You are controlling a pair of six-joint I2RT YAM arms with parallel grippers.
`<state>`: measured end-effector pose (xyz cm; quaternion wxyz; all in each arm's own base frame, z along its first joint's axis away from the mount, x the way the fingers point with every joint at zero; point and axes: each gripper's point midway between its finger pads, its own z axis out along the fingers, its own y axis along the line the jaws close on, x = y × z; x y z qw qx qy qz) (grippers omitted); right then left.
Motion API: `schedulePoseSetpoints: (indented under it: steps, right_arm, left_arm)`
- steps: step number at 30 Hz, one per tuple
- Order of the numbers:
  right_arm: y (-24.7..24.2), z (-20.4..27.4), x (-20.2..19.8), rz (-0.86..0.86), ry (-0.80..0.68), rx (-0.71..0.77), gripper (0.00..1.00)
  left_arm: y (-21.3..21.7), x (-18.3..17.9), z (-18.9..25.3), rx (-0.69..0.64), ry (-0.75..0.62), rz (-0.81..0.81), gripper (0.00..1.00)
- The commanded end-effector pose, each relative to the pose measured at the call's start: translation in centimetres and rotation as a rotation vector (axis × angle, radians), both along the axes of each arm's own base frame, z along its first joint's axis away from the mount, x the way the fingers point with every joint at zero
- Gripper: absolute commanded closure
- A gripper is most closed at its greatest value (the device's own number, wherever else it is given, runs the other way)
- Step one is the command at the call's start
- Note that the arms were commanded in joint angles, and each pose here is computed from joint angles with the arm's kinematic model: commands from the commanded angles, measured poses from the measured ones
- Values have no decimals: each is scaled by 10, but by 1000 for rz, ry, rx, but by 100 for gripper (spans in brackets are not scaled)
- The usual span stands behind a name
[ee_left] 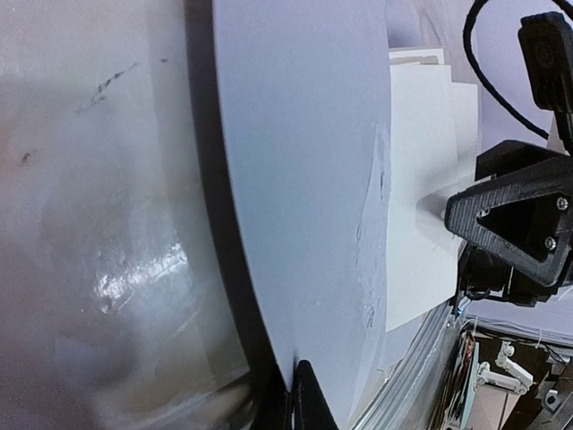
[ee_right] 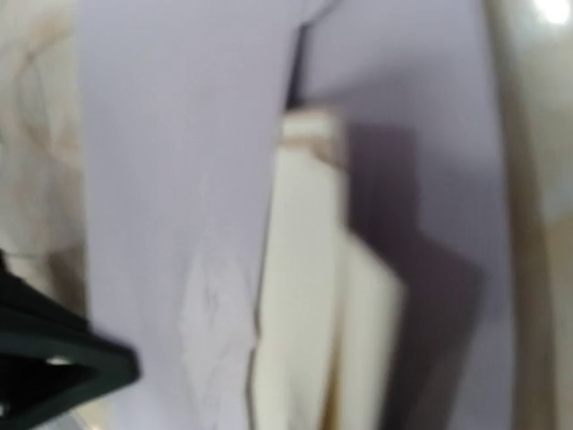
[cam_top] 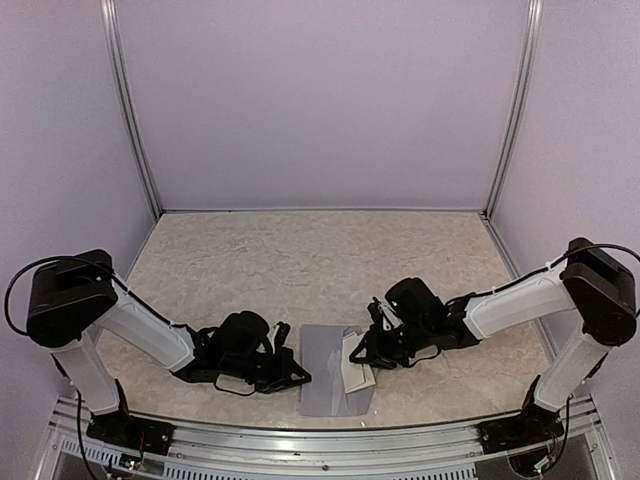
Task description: Place the letter into the envelope and seal it
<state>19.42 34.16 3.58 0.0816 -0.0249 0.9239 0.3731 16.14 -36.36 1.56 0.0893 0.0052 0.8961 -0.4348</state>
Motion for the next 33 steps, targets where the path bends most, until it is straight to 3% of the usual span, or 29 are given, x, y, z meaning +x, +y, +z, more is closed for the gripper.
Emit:
schedulePoseSetpoints:
  steps: [1,5,9,12,33]
  right_arm:
    - [2,16,-15,24,15,72,73]
    - [-4,8,-25,12,64,64,74]
    - [-2,4,-31,30,86,65,86]
    - [4,2,-34,52,99,70,100]
    - [26,-15,-31,53,99,51,100]
  left_arm:
    - [5,5,10,-22,-44,35,100]
    - [5,5,13,-37,-43,42,100]
    - [4,4,12,-45,-37,36,100]
    - [2,3,11,-47,-29,25,100]
    - [0,-6,-5,-26,33,-2,100]
